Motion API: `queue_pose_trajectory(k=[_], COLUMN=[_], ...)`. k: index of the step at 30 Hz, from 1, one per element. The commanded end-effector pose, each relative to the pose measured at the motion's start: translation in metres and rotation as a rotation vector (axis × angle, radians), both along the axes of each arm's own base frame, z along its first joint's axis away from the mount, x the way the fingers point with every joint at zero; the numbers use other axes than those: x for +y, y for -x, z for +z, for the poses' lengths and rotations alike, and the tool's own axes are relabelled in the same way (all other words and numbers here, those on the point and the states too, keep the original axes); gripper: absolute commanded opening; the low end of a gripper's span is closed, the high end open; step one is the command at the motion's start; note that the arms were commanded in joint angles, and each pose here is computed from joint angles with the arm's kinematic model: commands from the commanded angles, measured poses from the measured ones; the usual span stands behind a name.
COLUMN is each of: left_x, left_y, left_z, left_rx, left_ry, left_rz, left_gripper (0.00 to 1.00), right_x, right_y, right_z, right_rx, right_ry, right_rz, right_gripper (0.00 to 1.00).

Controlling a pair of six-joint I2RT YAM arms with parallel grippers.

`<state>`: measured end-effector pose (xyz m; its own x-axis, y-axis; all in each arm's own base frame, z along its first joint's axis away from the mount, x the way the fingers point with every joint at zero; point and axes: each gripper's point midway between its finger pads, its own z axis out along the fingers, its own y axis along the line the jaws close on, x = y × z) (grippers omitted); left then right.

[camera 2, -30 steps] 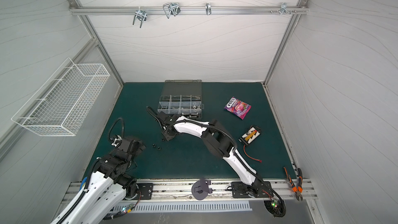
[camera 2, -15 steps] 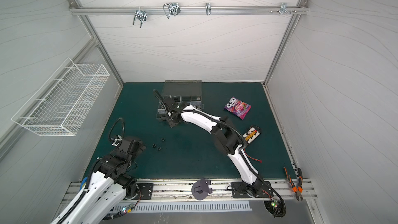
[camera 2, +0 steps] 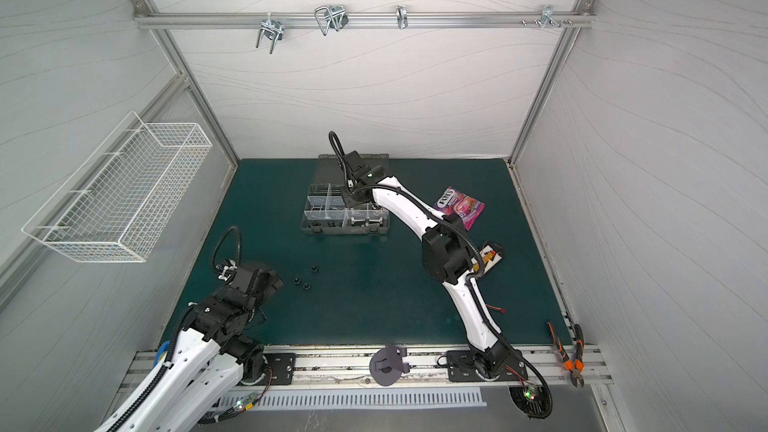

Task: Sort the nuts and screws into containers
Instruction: 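Carry the dark nut with the right gripper into the organizer and release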

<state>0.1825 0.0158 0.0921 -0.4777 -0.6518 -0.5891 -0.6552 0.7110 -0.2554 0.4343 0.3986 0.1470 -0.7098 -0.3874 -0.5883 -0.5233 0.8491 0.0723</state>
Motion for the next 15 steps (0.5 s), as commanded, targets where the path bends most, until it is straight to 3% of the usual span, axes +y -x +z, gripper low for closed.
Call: queue_pose_trajectory(k=[1, 15], left_x=[-0.002, -0.009], left_y=[-0.007, -0.011], left_z=[0.009, 0.007], left_rx=[-0.034, -0.017], left_ry=[0.005, 0.009], left_rz=[-0.006, -0.052], left_gripper=[0.99, 0.99], right_x=[-0.001, -0.005], right_y=[-0.012, -0.042], right_z=[-0.02, -0.059], right_rx=[0.023, 0.047], right_ry=[-0.003, -0.014], right_rz=[-0.01, -0.041], right_gripper=[0.07, 0.1])
